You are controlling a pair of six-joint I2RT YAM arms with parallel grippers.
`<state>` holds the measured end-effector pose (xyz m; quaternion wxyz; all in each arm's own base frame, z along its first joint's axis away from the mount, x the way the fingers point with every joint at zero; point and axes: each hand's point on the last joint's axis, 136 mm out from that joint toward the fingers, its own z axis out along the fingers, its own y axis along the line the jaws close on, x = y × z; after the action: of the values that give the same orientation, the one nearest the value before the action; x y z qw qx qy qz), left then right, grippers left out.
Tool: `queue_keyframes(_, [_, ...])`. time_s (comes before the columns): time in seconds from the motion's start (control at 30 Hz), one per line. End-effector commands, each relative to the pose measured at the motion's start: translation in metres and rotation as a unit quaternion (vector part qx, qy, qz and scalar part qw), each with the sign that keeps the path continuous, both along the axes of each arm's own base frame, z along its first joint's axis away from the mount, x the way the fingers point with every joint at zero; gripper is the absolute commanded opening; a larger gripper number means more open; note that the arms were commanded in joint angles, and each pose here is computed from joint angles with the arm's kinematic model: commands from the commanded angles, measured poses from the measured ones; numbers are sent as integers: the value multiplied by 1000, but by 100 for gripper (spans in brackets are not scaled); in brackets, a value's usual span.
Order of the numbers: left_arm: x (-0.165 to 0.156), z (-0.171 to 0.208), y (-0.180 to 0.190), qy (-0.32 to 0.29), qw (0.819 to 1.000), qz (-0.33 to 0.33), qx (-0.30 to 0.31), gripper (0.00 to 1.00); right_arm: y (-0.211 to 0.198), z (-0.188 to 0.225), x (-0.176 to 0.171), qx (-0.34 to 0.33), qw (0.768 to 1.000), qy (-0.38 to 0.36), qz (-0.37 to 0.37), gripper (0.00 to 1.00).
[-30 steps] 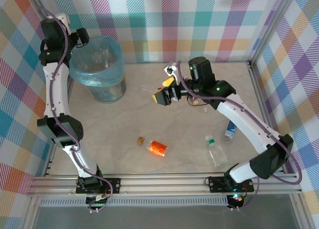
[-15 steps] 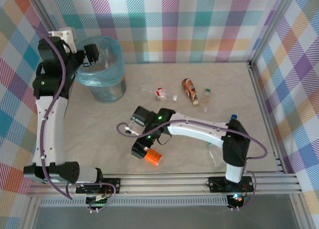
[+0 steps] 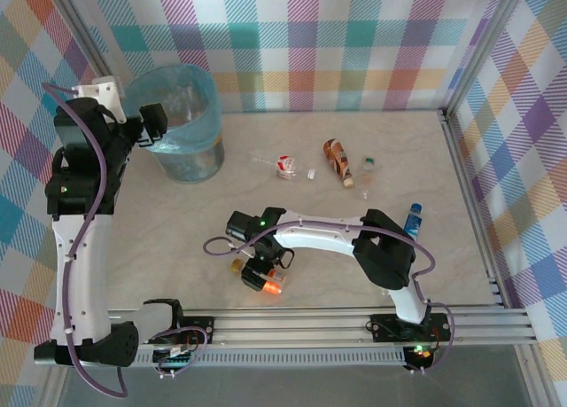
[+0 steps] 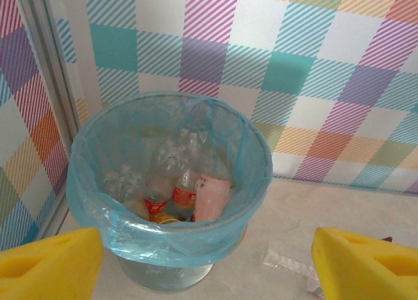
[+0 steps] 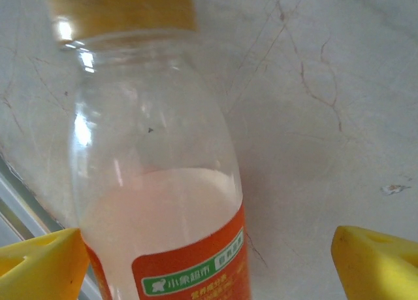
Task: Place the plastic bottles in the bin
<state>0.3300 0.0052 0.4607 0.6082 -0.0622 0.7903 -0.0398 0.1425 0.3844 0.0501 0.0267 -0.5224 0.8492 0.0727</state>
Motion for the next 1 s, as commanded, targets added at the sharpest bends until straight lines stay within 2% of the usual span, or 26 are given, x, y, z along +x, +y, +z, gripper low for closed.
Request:
queue_keyframes(0.0, [-6,-4,5,3,1000,13,0,83,-5,-12,-10,-19,1000,19,-4,94])
queue_keyframes(0.17, [-5,-5,4,4,1000,10,-2,84,-4,-19,-14,-17,999,29,3,88])
queue_keyframes(0.37, [0,-9,2,11,1000,5,-7,84,-8,-24,-15,-26,999,31,15,73])
queue_keyframes(0.5, [2,-8,-1,13,1000,-3,-11,84,-11,-16,-11,-25,999,17,20,65])
queue_keyframes(0.6, [6,-10,-9,16,999,-25,-18,84,-12,-3,-6,-12,1000,-4,22,62])
queue_keyframes(0.7, [11,-12,-19,22,998,-51,-37,84,-11,21,5,21,999,-25,9,61])
queue_keyframes(0.8, [16,-10,-41,24,992,-107,-69,84,-12,56,24,75,996,-38,-27,60])
queue_keyframes(0.9, [18,-3,-68,20,977,-179,-116,84,-17,102,50,149,985,-57,-70,59])
queue_keyframes(0.97, [18,1,-88,21,960,-232,-152,84,-22,139,69,209,970,-73,-98,59])
